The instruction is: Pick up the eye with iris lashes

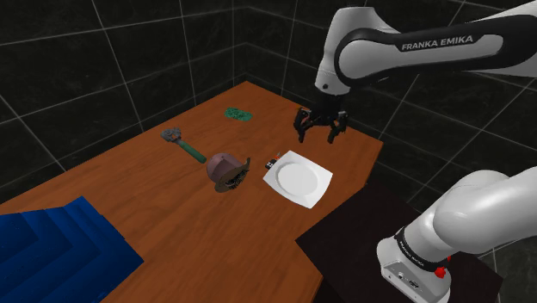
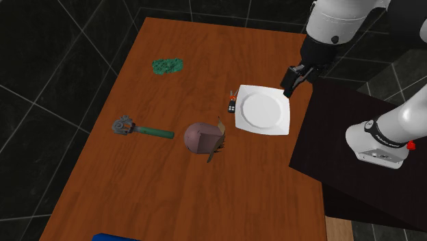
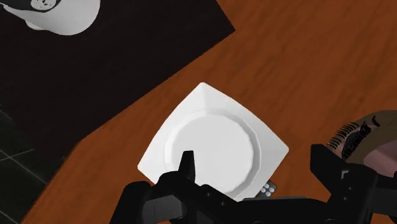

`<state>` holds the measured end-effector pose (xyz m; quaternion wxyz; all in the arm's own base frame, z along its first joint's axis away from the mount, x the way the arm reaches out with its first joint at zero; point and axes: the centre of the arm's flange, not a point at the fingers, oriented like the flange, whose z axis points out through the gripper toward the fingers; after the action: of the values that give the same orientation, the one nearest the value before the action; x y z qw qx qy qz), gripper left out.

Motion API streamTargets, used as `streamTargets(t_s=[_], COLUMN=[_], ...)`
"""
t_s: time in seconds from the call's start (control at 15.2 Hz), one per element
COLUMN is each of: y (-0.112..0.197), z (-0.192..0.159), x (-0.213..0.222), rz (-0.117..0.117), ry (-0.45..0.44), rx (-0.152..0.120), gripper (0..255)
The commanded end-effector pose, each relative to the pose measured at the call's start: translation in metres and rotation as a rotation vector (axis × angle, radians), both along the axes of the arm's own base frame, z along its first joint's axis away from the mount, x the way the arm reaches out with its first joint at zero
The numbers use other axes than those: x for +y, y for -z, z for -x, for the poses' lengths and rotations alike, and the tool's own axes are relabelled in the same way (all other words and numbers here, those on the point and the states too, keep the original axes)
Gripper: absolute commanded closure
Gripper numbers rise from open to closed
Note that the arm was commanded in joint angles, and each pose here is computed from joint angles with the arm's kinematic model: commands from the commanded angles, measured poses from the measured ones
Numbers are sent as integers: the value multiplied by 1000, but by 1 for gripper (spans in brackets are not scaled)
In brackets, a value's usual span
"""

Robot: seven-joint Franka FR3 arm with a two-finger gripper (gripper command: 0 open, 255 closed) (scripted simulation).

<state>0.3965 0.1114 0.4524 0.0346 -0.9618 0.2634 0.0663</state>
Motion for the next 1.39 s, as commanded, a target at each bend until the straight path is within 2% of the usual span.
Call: streamTargets(t_s=[0.0,0.66,1.25,1.32], y=[16,97,172,173], z=[-17,-103,-188,-189], x=[11,58,78,78], rz=[-9,-47,-81,-82], ry=[69,390,678,684], rx=[7,48,84,85], gripper=[0,0,0,0])
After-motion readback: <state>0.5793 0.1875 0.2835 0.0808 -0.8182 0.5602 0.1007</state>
